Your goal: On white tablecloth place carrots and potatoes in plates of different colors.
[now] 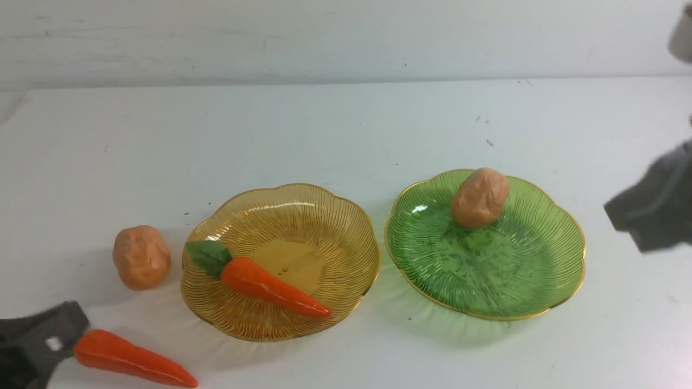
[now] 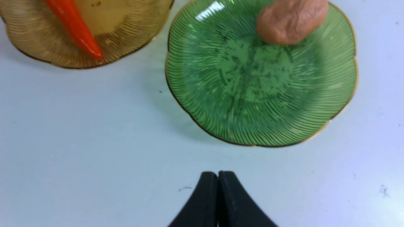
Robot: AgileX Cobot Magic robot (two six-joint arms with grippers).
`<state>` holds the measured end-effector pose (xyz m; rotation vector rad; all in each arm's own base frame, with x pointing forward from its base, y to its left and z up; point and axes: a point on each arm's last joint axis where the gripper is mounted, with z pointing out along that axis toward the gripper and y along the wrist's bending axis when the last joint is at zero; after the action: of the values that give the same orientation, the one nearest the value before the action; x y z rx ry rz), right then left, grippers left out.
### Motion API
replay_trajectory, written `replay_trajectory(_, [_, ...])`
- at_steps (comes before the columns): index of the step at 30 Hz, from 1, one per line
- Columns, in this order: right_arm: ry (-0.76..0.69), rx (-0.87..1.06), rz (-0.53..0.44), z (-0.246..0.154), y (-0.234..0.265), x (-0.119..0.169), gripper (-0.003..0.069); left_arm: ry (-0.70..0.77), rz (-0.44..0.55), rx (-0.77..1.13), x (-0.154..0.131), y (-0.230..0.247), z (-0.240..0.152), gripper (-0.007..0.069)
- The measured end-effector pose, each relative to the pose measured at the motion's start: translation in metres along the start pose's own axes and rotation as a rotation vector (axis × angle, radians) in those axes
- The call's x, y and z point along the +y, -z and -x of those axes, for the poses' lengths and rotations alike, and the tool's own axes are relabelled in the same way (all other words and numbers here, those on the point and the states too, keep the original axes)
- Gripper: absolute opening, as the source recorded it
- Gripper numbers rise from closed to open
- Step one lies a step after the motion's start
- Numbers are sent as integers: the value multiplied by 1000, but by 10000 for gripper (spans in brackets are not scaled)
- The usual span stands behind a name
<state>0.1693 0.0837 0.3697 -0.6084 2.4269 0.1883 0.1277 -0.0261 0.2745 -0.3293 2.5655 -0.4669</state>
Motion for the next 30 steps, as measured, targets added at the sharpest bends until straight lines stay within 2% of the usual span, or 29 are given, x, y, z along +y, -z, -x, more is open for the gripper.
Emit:
replay_trajectory(3, [-3,31,-26,-19,-9,-2,-15,-14,163,220,9,-37,25,-4])
replay_trajectory(7, [-4,23,-36,-22,-13,-3,-15,125,253,336,17,-73,36,6])
replay_trajectory(10, [3,7,-46,-20,-13,-4,-15,194,293,354,22,-92,41,60])
replay_trajectory(14, [4,-3,-49,-19,-13,-4,-15,266,311,315,24,-105,50,204])
replay_trajectory(19, [11,-7,-58,-19,-13,-5,-15,373,324,227,25,-112,59,439])
replay_trajectory(23, [15,-7,-64,-19,-13,-5,-15,409,399,238,35,-129,60,545])
replay_trajectory(25, [15,-9,-64,-19,-13,-5,-15,399,424,241,40,-138,61,552])
replay_trajectory(27, [15,-9,-64,-19,-13,-5,-15,367,438,223,42,-144,66,518])
replay_trajectory(29, [15,-10,-64,-19,-13,-5,-15,349,451,227,43,-147,68,409])
replay_trajectory(30, [15,-11,-64,-19,-13,-5,-15,327,454,222,43,-146,71,296])
